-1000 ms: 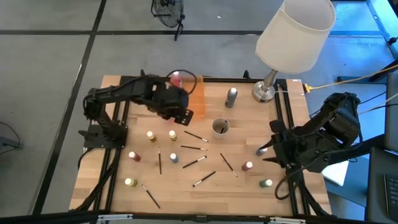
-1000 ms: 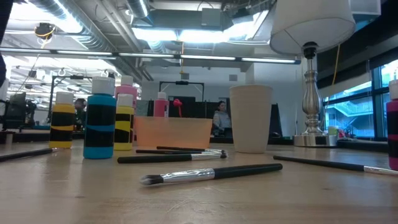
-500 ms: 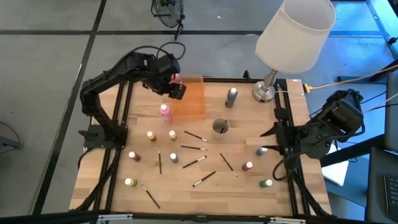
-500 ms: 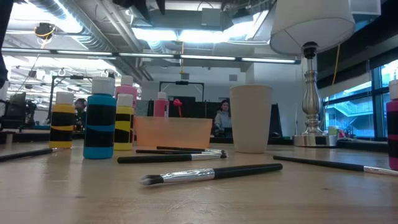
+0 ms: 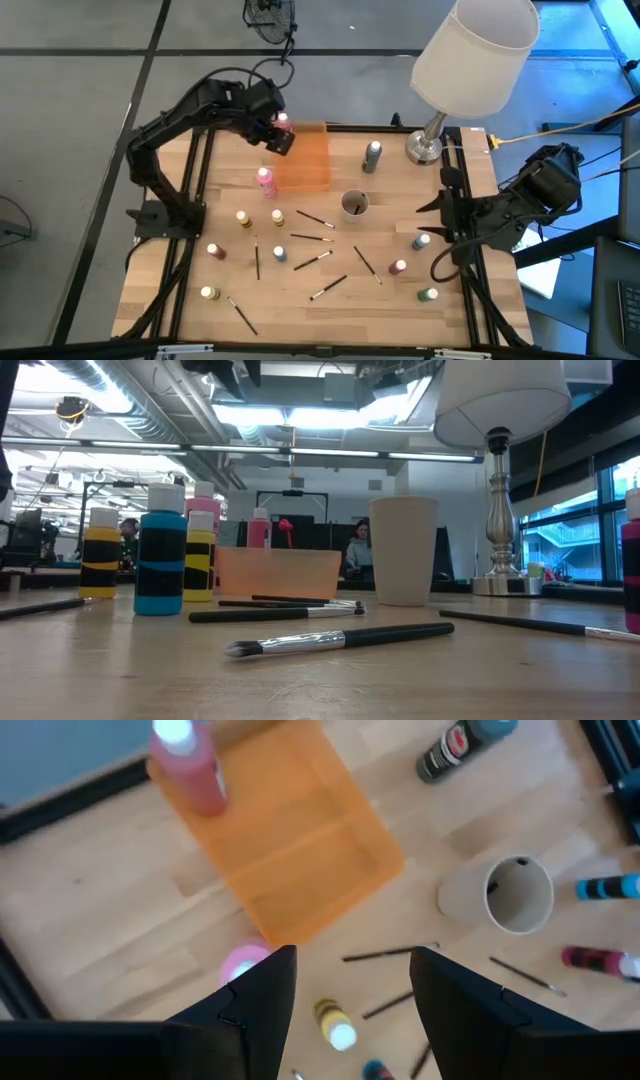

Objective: Pick & Place Paint Supplies
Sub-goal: Put the large pink paint bottle into the orange bin

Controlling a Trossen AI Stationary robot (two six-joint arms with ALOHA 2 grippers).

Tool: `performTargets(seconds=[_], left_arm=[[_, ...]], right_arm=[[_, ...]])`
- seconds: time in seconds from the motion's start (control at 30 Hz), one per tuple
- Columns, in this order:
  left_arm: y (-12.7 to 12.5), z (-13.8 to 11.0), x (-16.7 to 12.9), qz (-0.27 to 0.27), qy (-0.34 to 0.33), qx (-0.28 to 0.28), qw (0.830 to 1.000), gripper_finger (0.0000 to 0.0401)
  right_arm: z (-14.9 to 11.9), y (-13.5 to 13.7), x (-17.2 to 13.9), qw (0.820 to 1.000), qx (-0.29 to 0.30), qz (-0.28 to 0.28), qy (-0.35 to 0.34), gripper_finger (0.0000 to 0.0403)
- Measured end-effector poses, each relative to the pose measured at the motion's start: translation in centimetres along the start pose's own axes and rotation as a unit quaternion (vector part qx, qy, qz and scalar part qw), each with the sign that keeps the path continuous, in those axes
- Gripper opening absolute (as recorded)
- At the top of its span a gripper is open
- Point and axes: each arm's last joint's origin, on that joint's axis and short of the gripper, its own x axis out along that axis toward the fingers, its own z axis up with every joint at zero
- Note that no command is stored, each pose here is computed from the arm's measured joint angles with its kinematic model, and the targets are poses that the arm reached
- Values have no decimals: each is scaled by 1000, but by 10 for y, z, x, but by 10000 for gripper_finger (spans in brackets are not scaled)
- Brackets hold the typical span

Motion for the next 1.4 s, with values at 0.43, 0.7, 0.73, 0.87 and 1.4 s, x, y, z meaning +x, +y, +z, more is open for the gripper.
performTargets(seconds=[0.43, 0.7, 0.73, 0.87, 1.4], left_arm=[[57, -45, 30, 43, 116, -77, 989, 193], [54, -48, 47, 78, 127, -86, 985, 193], [53, -47, 49, 84, 126, -88, 984, 193], [49, -43, 60, 95, 134, -88, 982, 193], [46, -42, 66, 72, 163, -44, 983, 194]], right_arm=[[2, -2, 7, 1000, 8, -9, -2, 170], [8, -8, 11, 1000, -4, -11, -11, 170], [8, -9, 11, 1000, -4, -10, -11, 170], [9, -11, 13, 1000, -2, -9, -8, 170], [10, -11, 13, 1000, 8, -7, -14, 170]])
